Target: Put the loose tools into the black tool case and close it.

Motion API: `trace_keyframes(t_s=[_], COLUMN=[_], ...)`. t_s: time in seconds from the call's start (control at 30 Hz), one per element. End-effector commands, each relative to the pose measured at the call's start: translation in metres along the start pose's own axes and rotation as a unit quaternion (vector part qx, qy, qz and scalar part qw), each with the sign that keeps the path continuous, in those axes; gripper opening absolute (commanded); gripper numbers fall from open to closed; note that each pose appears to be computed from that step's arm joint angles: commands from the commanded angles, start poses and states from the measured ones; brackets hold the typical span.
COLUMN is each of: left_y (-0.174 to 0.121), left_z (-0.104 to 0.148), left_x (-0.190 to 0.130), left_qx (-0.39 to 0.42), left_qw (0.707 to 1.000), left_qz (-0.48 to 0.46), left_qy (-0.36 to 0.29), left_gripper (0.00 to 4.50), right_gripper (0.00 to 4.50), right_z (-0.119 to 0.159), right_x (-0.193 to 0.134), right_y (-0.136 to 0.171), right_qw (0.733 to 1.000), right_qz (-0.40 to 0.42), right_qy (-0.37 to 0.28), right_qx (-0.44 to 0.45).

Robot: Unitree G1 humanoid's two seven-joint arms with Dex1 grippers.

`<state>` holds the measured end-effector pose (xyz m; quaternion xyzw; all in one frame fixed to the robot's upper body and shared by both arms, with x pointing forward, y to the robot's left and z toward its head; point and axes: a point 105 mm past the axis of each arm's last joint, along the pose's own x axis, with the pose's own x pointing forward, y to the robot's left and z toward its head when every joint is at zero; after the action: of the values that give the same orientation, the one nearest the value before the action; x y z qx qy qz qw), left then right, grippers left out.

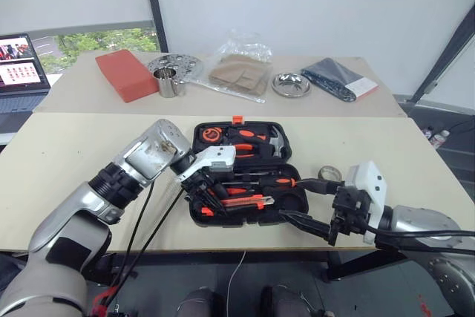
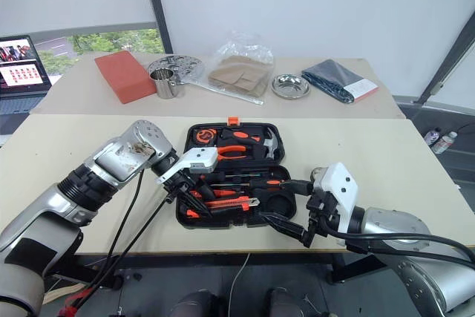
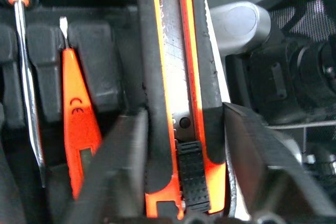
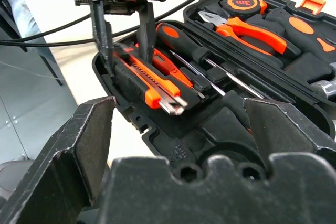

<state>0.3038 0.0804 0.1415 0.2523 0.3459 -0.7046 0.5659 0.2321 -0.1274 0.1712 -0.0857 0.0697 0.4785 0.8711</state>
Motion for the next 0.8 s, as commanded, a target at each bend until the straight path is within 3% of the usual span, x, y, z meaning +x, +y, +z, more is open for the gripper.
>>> trace_keyframes(t_s=[0.03, 0.07, 0.23, 0.27, 0.3, 0.63, 0.8], left_y=[0.001, 0.0, 0.002, 0.001, 0.0, -0.002, -0.001], left_z=[0.015, 0.018, 0.023, 0.021, 0.018, 0.008, -0.014], left_x=[-0.006, -0.007, -0.016, -0.017, -0.017, -0.005, 0.01], left_qx=[0.014, 0.014, 0.03, 0.029, 0.033, 0.055, 0.095], left_qw=[1.0, 1.0, 0.998, 0.998, 0.998, 0.998, 0.994], left_qz=[0.009, 0.007, 0.022, 0.021, 0.021, 0.005, 0.0], left_qy=[-0.015, -0.023, -0.049, -0.049, -0.047, -0.025, 0.045], left_gripper=[4.24, 4.45, 4.45, 3.88, 3.67, 0.05, 0.05], right_gripper=[4.5, 4.5, 4.5, 4.5, 4.5, 4.5, 4.5], right_z=[0.01, 0.01, 0.009, 0.008, 0.008, 0.01, 0.009], right_x=[0.0, 0.0, 0.0, -0.001, -0.001, -0.001, -0.003], right_y=[0.001, 0.001, 0.001, 0.001, 0.0, -0.006, -0.006], right_qw=[1.0, 1.0, 1.0, 1.0, 1.0, 1.0, 1.0], right_qz=[-0.003, -0.003, 0.0, 0.0, 0.0, -0.01, -0.018], right_qy=[-0.019, -0.019, -0.019, -0.018, -0.017, -0.015, -0.017], right_qx=[-0.016, -0.016, -0.014, -0.014, -0.014, -0.022, -0.016])
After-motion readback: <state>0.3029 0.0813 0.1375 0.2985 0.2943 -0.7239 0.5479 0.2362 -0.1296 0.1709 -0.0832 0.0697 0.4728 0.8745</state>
